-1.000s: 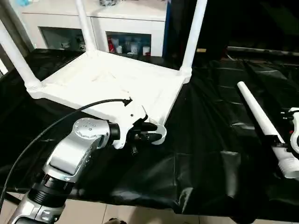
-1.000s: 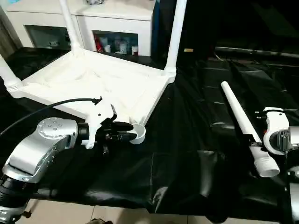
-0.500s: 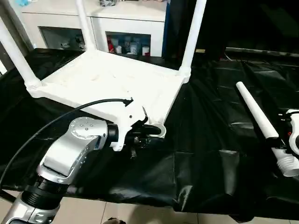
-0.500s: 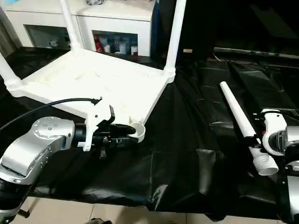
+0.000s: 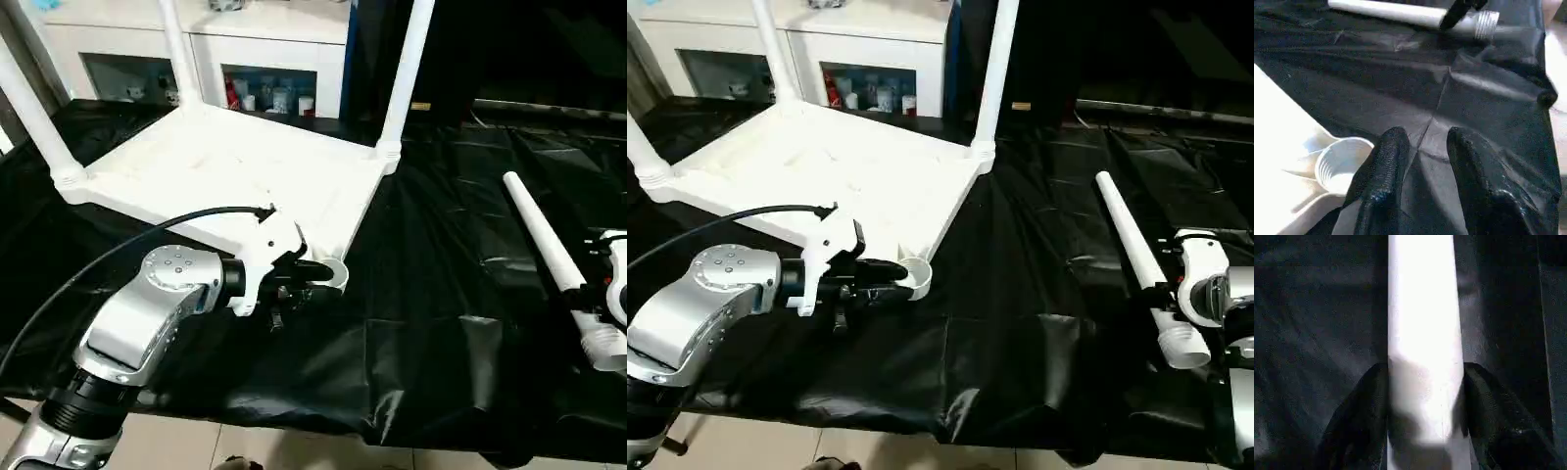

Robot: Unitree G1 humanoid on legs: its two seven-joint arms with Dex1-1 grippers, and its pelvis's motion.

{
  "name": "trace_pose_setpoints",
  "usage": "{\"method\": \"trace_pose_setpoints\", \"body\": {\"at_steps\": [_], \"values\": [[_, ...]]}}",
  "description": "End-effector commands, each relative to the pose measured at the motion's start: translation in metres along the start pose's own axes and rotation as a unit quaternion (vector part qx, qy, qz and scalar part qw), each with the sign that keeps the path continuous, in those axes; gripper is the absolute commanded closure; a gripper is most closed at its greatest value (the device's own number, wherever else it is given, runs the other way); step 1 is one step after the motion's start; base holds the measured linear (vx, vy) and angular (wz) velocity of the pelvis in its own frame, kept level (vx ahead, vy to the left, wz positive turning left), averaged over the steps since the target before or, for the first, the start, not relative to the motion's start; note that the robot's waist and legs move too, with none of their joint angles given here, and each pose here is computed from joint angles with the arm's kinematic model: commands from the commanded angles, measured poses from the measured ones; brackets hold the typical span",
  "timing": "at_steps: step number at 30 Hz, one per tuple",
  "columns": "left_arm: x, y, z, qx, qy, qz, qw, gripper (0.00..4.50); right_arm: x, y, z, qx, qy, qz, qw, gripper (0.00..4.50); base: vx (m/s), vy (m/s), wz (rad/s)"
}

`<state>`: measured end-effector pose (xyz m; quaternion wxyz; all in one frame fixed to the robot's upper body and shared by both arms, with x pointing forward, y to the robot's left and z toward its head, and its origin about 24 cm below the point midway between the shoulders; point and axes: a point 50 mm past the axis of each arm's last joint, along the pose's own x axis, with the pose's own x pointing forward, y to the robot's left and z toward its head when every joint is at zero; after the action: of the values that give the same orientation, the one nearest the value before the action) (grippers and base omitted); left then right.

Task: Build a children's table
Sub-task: Pick table leg

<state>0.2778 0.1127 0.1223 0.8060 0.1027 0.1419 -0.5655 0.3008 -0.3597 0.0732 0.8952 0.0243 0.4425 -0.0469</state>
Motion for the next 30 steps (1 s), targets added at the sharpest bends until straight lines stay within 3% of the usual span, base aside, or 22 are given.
{"method": "trace_pose_setpoints", "body": {"at_steps": [1, 2, 4, 5, 8, 10, 11, 12, 13, 16, 18, 19, 24, 26, 30], "values": [[0.0, 0.009, 0.003, -0.015, -0.016, 0.032, 0.999, 2.8, -0.006, 0.014, 0.023, 0.009, -0.068, 0.045, 0.997, 2.64, 0.0, 0.0, 0.0], [0.002, 0.016, 0.007, -0.032, -0.036, 0.061, 0.997, 2.8, -0.01, 0.031, 0.031, 0.021, -0.107, 0.107, 0.988, 2.64, 0.0, 0.0, 0.0], [0.003, 0.021, 0.01, -0.044, -0.051, 0.077, 0.995, 2.8, -0.013, 0.043, 0.035, 0.026, -0.128, 0.147, 0.981, 2.64, 0.0, 0.0, 0.0], [0.005, 0.03, 0.018, -0.065, -0.082, 0.103, 0.989, 2.8, -0.02, 0.067, 0.041, 0.026, -0.181, 0.224, 0.957, 2.64, 0.0, 0.0, 0.0], [0.008, 0.035, 0.025, -0.084, -0.108, 0.116, 0.984, 2.8, -0.028, 0.088, 0.041, 0.018, -0.224, 0.293, 0.929, 2.64, 0.0, 0.0, 0.0], [0.011, 0.038, 0.031, -0.106, -0.13, 0.123, 0.978, 2.8, -0.036, 0.108, 0.038, 0.023, -0.252, 0.355, 0.9, 2.65, 0.0, 0.0, 0.0], [0.011, 0.038, 0.031, -0.106, -0.13, 0.123, 0.978, 2.8, -0.036, 0.108, 0.038, 0.023, -0.252, 0.355, 0.9, 2.65, 0.0, 0.0, 0.0], [0.014, 0.04, 0.036, -0.12, -0.143, 0.124, 0.975, 2.8, -0.041, 0.117, 0.035, 0.029, -0.26, 0.382, 0.886, 2.65, 0.0, 0.0, 0.0], [0.021, 0.041, 0.043, -0.148, -0.165, 0.12, 0.968, 2.8, -0.049, 0.139, 0.027, 0.039, -0.275, 0.438, 0.855, 2.65, 0.0, 0.0, 0.0], [0.031, 0.039, 0.049, -0.182, -0.177, 0.107, 0.961, 2.8, -0.056, 0.166, 0.015, 0.036, -0.276, 0.491, 0.825, 2.65, 0.0, 0.0, 0.0], [0.035, 0.036, 0.051, -0.189, -0.178, 0.096, 0.961, 2.8, -0.058, 0.176, 0.011, 0.034, -0.274, 0.508, 0.816, 2.65, 0.0, 0.0, 0.0], [0.04, 0.032, 0.055, -0.193, -0.181, 0.081, 0.961, 2.8, -0.061, 0.19, 0.006, 0.025, -0.268, 0.534, 0.801, 2.65, 0.0, 0.0, 0.0], [0.043, 0.031, 0.062, -0.212, -0.204, 0.066, 0.954, 2.8, -0.064, 0.204, 0.002, 0.013, -0.26, 0.55, 0.794, 2.66, 0.0, 0.0, 0.0], [0.043, 0.028, 0.071, -0.235, -0.23, 0.043, 0.943, 2.8, -0.069, 0.212, 0.0, 0.004, -0.254, 0.557, 0.79, 2.66, 0.0, 0.0, 0.0], [0.044, 0.025, 0.069, -0.248, -0.227, 0.038, 0.941, 2.8, -0.071, 0.217, 0.001, -0.009, -0.253, 0.556, 0.792, 2.66, 0.0, 0.0, 0.0]]}}
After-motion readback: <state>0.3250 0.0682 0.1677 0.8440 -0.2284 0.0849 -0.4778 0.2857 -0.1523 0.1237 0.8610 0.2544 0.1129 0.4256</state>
